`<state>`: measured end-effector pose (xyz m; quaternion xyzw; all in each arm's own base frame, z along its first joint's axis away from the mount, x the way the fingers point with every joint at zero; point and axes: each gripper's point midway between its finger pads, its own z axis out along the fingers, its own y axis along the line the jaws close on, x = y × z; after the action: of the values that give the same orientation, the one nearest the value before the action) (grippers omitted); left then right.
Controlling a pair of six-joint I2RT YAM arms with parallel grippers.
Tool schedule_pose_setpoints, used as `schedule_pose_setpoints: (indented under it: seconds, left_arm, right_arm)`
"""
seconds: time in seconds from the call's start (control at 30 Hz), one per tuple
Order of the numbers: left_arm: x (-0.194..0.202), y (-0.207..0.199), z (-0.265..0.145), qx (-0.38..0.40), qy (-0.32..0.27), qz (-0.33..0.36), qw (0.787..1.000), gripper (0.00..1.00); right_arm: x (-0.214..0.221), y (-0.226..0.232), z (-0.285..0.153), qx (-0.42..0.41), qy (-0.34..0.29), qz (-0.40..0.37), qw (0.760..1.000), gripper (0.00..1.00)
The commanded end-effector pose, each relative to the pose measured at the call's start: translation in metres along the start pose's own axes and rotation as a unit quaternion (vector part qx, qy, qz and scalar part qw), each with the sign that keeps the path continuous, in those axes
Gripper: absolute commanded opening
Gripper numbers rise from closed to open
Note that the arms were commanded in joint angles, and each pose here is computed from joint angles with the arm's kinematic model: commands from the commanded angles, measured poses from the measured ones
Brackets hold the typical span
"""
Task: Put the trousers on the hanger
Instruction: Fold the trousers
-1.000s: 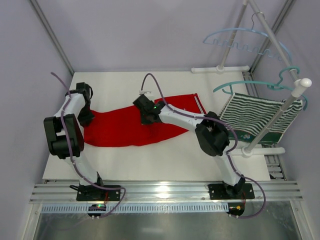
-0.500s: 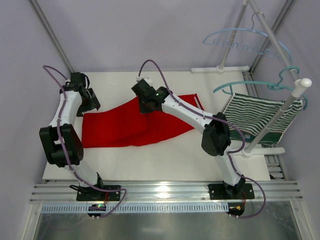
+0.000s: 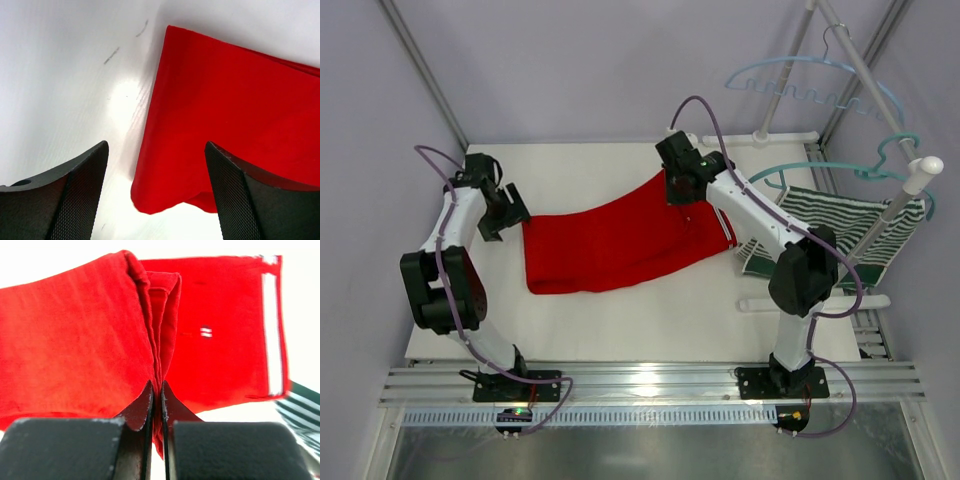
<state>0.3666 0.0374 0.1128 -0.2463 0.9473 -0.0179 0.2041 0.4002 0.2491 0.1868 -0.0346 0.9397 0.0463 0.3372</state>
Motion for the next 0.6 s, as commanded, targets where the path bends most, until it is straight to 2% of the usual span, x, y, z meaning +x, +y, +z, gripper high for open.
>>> schedule_pose_setpoints:
  seconds: [0.0, 0.17, 0.33, 0.47, 0.57]
  left_arm:
    - [0.003, -0.018, -0.004, 0.057, -0.001, 0.004, 0.998, 0.78]
    - [0.028, 0.004, 0.018, 0.01, 0.031, 0.002, 0.999, 0.78]
    - [0.054, -0.019, 0.031, 0.079, 0.087, -0.018, 0.993, 0.77]
    - [0.064, -0.014, 0.041, 0.066, 0.098, -0.027, 0.993, 0.78]
    - [0.069, -0.013, 0.042, 0.067, 0.101, -0.028, 0.992, 0.79]
  right_arm:
    - [-0.013, -0.029, -0.009, 0.023, -0.029, 0.0, 0.999, 0.04]
    - [-0.008, -0.049, -0.001, 0.047, -0.019, -0.005, 0.999, 0.04]
    - [-0.003, -0.053, 0.007, 0.055, -0.018, -0.007, 0.998, 0.04]
    - [-0.009, -0.08, -0.001, 0.127, -0.038, -0.002, 0.991, 0.04]
    - [-0.012, -0.082, -0.004, 0.124, -0.047, -0.004, 0.991, 0.04]
